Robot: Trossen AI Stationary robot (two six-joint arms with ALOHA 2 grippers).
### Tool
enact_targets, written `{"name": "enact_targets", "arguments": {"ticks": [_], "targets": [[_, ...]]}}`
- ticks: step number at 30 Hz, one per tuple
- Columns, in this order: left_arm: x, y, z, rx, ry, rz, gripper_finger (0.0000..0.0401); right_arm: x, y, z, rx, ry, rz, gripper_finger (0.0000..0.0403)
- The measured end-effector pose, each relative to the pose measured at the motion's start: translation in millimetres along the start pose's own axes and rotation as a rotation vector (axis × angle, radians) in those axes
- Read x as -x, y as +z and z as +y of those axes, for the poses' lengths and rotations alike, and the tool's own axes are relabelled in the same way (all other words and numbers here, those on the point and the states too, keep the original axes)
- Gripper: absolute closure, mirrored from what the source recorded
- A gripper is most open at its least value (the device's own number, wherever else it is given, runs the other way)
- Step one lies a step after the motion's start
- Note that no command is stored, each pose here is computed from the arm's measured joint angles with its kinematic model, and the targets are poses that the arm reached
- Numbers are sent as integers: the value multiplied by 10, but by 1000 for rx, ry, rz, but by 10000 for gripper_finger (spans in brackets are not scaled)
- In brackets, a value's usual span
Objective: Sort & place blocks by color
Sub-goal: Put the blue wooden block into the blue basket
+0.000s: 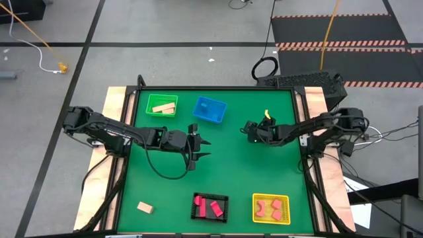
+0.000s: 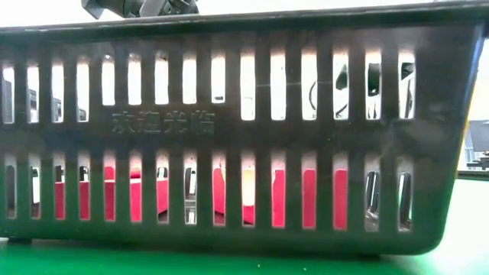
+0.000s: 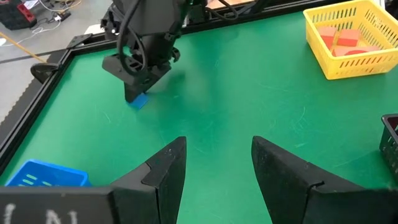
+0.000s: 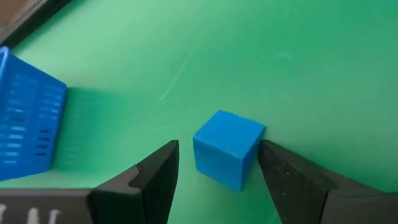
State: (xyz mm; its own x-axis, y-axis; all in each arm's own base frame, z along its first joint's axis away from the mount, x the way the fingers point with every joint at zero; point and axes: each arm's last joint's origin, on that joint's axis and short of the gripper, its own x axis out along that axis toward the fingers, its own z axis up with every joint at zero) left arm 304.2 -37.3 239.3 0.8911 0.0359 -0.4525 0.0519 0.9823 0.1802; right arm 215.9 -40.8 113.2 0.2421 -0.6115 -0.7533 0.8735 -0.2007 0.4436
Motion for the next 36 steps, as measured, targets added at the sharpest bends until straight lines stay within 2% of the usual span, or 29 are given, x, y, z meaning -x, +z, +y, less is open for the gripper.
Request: {"name": "enact_targets", "arguments": {"ticks": [5,12,14,18,19,21,25,27,28,29,31,34,36], "targets": [[0,1,0,0,0,-1,217,-40,41,28,223,20,-14,186],[0,1,0,7,0,-2,217,-48,93,241,547,183,-77,186],[0,1,0,19,0,-1,217,-38,113,278,562,211,-94,186],[0,-12,-2,50,-2,12,217,6,180,290,427,222,-91,193],[0,-18,-2,53,-2,18,217,13,185,278,433,213,-88,195],[0,-31,-4,53,-3,32,217,23,182,264,546,204,-80,198],[1,-48,-6,49,-5,49,217,21,129,221,957,230,30,199],[1,-47,-6,51,-5,49,217,20,113,199,1073,242,70,199],[1,-47,-6,58,-5,48,217,19,112,193,1079,238,75,199],[1,-46,-6,67,-4,47,217,18,114,191,1034,233,81,199],[1,-43,-5,83,-4,44,217,6,132,191,824,215,101,199],[1,-43,-5,92,-4,45,217,0,147,188,409,172,130,199],[1,-41,-5,93,-3,42,217,4,134,169,293,147,120,199]]}}
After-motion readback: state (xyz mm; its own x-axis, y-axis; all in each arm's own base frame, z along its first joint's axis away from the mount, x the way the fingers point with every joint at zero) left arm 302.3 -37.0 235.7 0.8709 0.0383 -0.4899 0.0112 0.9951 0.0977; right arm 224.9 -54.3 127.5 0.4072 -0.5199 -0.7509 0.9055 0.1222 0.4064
